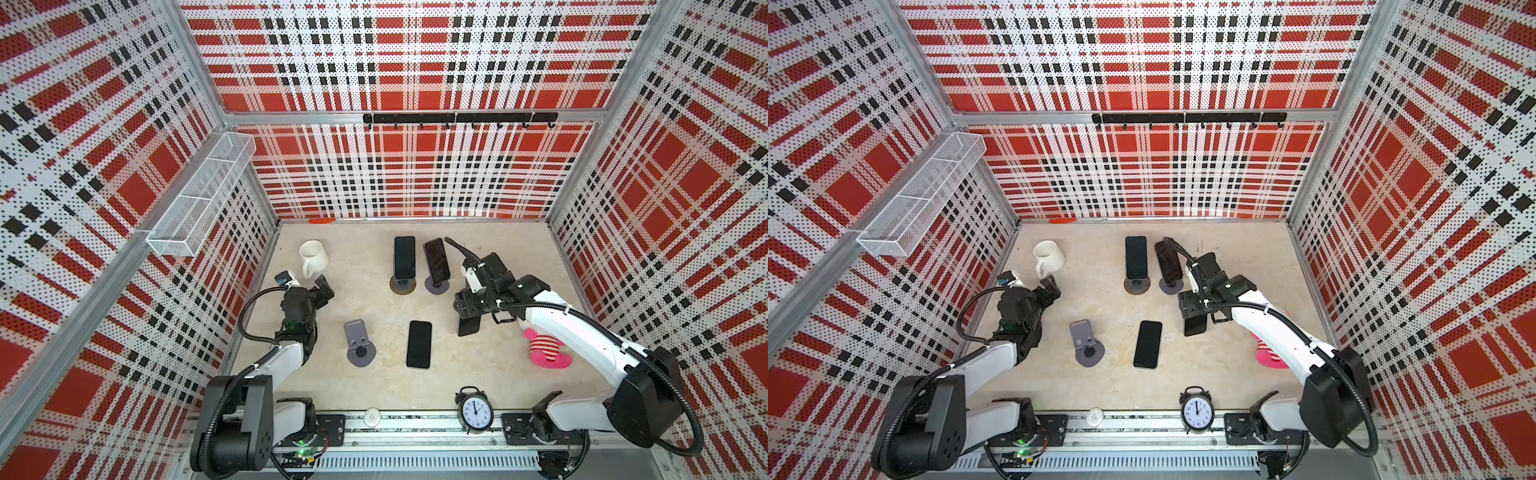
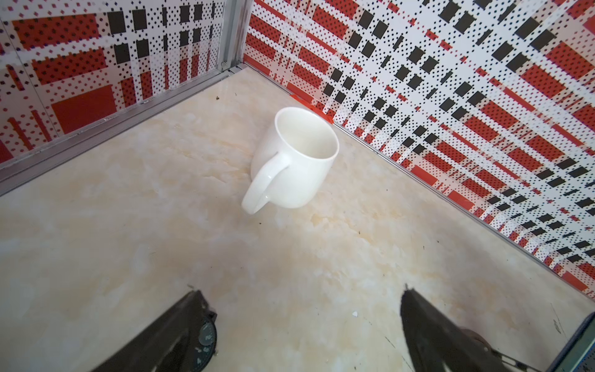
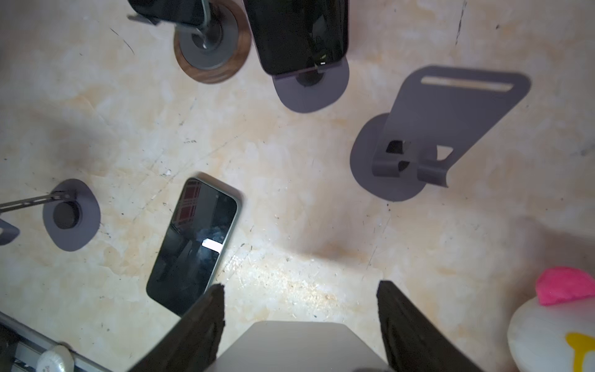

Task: Remove the phone from the phone stand
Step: Place the phone at the center of the table.

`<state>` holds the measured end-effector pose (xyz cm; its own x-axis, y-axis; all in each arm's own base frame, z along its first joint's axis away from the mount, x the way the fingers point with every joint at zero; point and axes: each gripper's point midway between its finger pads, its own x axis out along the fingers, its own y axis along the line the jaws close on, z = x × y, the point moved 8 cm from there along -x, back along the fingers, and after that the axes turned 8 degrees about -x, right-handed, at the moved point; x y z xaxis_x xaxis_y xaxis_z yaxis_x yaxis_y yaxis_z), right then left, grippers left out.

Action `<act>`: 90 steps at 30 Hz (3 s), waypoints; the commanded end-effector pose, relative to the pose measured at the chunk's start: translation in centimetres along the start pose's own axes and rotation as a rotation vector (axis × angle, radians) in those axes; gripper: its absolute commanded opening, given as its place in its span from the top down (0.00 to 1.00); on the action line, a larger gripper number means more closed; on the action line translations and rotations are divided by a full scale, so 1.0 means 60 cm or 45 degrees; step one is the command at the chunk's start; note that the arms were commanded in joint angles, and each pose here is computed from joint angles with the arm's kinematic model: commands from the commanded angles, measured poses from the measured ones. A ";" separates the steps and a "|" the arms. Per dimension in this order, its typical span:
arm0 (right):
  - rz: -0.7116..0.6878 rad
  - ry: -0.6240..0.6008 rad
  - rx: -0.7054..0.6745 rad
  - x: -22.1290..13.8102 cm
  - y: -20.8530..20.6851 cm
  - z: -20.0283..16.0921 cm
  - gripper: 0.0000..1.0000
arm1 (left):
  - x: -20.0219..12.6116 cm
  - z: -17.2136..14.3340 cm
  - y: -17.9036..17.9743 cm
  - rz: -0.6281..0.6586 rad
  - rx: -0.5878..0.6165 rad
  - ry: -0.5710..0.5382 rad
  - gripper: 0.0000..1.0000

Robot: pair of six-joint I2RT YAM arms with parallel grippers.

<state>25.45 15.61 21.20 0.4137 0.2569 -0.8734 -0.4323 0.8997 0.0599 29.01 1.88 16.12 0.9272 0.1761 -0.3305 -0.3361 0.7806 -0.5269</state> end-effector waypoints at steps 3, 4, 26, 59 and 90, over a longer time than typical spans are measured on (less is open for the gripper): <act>0.028 0.107 0.014 0.026 0.015 -0.029 0.25 | 0.002 0.019 -0.007 -0.016 0.001 -0.053 0.02; 0.035 0.125 0.014 0.030 0.016 -0.034 0.25 | 0.002 0.019 -0.007 -0.016 0.001 -0.053 0.02; -0.061 0.303 0.009 0.120 0.028 -0.071 0.25 | -0.013 0.025 -0.007 -0.035 0.004 -0.100 0.02; -0.166 0.085 0.228 0.159 0.036 -0.110 0.21 | -0.019 0.025 -0.008 -0.050 0.005 -0.115 0.02; -0.497 -0.636 0.152 -0.018 0.000 0.011 0.00 | -0.067 0.067 -0.076 -0.279 -0.142 -0.151 0.02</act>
<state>25.00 16.46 19.57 0.7573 0.0933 -0.6463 -0.1705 0.9837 -0.0578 27.44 0.94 20.79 0.9772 0.1390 -0.1603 -0.2090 0.7616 -0.6134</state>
